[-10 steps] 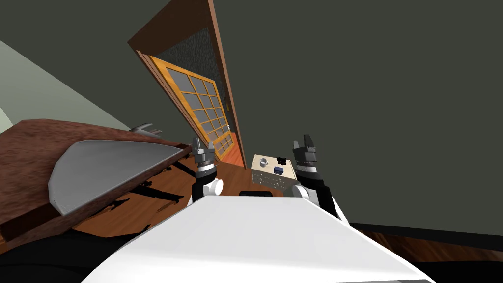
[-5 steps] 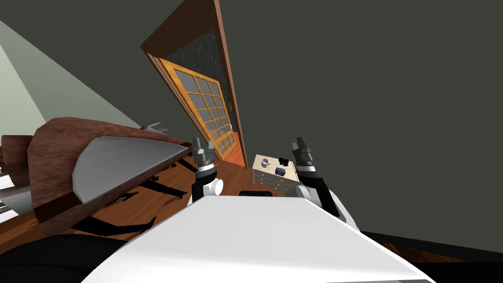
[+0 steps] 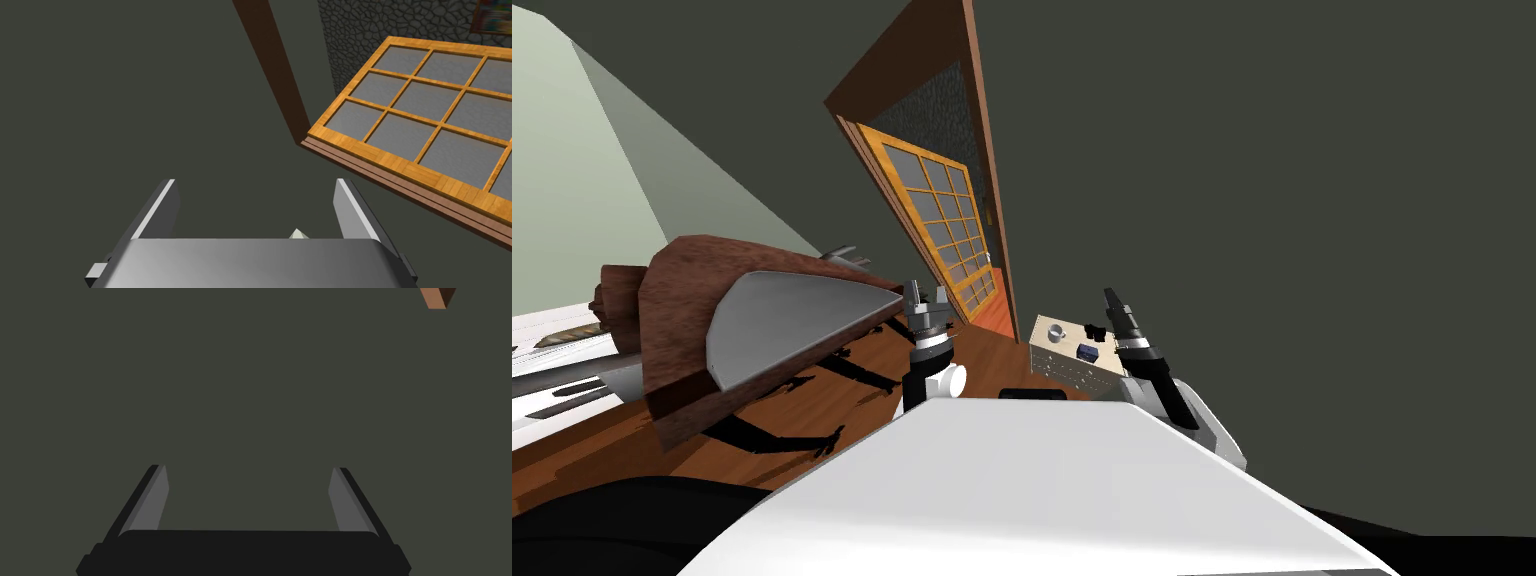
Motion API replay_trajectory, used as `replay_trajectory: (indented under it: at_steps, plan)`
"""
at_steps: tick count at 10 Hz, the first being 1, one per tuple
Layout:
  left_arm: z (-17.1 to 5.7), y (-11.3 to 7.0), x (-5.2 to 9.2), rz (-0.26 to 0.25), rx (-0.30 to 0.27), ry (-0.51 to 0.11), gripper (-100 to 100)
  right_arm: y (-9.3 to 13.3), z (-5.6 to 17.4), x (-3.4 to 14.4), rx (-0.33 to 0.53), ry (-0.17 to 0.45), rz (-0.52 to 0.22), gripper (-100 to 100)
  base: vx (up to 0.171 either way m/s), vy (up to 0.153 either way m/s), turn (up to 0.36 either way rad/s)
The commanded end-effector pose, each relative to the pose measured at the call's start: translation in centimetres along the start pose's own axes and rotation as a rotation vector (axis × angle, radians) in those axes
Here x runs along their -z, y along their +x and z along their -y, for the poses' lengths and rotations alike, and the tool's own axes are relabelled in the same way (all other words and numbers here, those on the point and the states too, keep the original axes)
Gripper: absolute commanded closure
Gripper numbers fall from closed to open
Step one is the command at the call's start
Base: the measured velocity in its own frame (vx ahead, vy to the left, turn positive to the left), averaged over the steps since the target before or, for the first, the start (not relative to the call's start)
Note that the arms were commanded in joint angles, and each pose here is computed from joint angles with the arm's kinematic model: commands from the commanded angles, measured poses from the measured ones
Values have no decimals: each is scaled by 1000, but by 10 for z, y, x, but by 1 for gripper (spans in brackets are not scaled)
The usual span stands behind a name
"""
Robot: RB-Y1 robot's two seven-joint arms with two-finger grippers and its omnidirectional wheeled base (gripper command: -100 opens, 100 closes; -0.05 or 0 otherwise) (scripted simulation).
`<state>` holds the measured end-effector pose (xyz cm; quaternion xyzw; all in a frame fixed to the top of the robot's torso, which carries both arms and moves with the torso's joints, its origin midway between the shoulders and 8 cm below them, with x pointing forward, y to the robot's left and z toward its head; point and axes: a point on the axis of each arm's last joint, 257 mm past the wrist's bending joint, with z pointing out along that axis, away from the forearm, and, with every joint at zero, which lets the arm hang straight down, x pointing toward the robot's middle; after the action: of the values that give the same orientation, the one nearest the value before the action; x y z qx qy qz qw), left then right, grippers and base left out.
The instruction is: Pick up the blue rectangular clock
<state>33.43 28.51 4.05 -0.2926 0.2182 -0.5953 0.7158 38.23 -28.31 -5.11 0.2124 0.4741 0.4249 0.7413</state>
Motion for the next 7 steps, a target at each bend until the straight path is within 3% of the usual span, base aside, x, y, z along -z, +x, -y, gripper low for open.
replay_trajectory:
  at_steps: [1, 7]
  plan:
    - [0, 0, 0, 0, 0, 0, 0, 10, 18, 4, 77, 24, -53, -100, 10, 5, 199]
    - [0, 0, 0, 0, 0, 0, 0, 43, 78, 21, 290, 79, -236, -100, 13, 0, 117]
